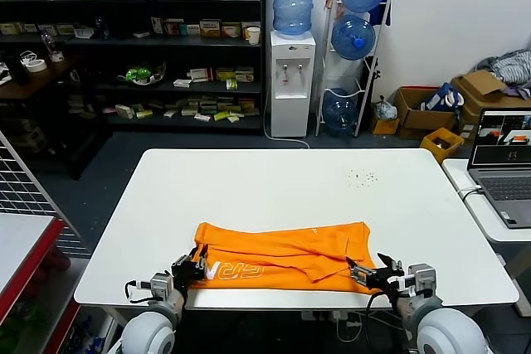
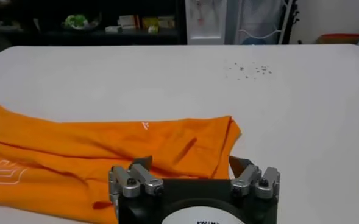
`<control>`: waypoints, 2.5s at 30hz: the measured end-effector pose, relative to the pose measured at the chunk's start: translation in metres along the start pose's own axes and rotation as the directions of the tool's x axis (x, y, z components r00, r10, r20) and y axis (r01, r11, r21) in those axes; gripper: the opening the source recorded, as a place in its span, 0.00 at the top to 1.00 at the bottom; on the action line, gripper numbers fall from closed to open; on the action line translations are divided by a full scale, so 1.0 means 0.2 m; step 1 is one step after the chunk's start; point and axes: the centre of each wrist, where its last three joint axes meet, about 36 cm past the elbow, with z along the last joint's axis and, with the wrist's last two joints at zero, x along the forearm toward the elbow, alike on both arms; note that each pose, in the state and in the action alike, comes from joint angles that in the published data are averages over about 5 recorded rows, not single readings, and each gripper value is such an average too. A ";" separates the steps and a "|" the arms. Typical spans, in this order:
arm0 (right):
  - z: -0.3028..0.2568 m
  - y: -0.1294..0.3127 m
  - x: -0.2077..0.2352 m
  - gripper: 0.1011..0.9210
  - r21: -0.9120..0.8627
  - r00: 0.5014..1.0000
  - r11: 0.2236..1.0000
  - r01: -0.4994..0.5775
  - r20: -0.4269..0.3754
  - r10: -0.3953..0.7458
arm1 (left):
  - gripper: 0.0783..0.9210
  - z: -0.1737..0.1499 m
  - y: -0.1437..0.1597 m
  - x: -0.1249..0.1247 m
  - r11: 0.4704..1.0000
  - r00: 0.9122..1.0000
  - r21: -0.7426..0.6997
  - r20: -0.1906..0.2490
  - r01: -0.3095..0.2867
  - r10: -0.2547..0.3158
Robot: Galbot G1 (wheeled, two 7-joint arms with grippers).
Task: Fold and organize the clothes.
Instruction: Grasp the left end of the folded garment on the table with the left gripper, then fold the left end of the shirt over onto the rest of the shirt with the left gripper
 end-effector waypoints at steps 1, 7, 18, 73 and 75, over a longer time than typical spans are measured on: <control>0.00 0.00 0.00 0.12 0.000 1.000 1.000 0.001 0.000 -0.001 | 0.84 0.00 0.00 0.00 1.000 1.000 -0.001 -0.001 0.001 -0.001; 0.00 0.01 -0.02 0.12 -0.004 1.000 1.000 0.005 0.003 -0.005 | 0.97 -0.04 -0.01 0.04 1.000 1.000 -0.002 -0.011 0.006 -0.006; -0.01 0.03 -0.04 0.12 -0.010 1.000 1.000 0.017 0.019 -0.017 | 0.97 -0.21 0.15 0.13 0.999 0.998 -0.010 -0.026 0.051 -0.051; 0.05 0.10 -0.06 0.12 -0.027 1.000 1.000 -0.005 0.006 0.005 | 0.93 -0.56 -0.25 0.10 0.997 0.998 0.069 -0.036 -0.047 0.050; 0.05 0.10 -0.06 0.12 -0.028 1.000 1.000 -0.005 0.004 0.005 | 0.87 -0.56 -0.26 0.09 0.996 0.998 0.067 -0.042 -0.052 0.055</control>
